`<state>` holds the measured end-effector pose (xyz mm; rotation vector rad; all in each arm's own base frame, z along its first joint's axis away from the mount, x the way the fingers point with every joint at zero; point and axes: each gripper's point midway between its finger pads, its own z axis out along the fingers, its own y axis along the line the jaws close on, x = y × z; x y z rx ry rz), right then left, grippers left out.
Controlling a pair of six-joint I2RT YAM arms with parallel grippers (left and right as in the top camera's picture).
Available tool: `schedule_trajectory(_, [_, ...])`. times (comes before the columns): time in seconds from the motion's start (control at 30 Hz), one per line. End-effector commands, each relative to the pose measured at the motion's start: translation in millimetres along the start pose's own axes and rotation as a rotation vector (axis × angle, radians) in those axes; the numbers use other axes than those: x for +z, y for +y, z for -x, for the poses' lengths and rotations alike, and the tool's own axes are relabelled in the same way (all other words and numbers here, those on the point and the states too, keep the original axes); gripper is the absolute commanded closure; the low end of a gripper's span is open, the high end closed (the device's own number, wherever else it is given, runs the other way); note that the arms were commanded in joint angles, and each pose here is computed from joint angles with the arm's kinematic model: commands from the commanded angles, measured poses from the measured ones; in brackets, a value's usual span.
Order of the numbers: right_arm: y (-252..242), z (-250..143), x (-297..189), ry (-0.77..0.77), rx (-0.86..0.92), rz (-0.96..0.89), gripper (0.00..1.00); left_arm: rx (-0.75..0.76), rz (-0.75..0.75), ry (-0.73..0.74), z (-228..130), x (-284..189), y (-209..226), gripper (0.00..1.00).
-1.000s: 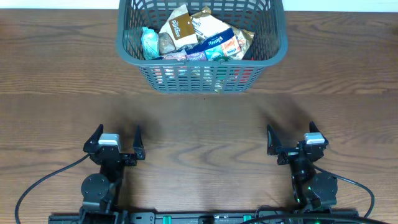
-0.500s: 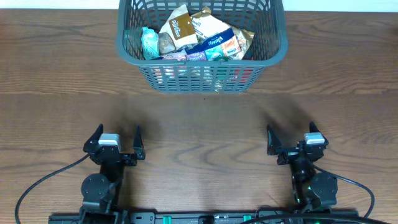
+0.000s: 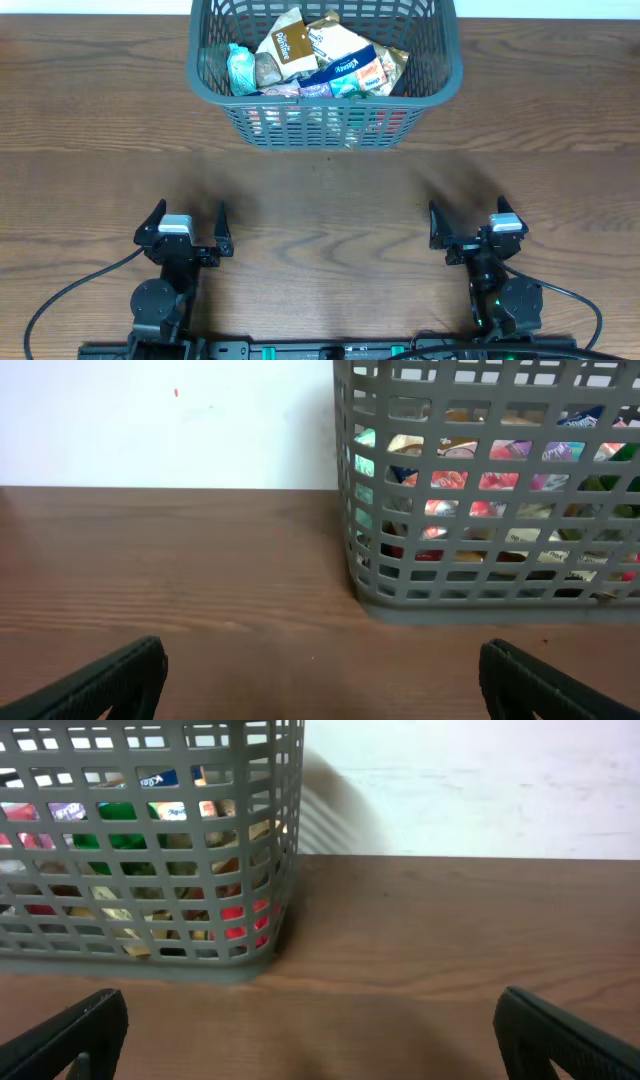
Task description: Pack container
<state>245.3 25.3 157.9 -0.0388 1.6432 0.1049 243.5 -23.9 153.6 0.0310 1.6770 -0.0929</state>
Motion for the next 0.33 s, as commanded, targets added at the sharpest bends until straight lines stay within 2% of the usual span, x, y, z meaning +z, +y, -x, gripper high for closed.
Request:
schedule_trajectory(0.0, [-2.3, -1.4, 0.0, 0.004, -0.010, -0.009, 0.01, -0.012, 0.005, 0.053, -17.8, 1.0, 0.9, 0.02])
schedule_trajectory(0.3, [-2.3, -1.4, 0.0, 0.004, -0.010, -0.009, 0.01, -0.012, 0.005, 0.053, -17.8, 1.0, 0.9, 0.02])
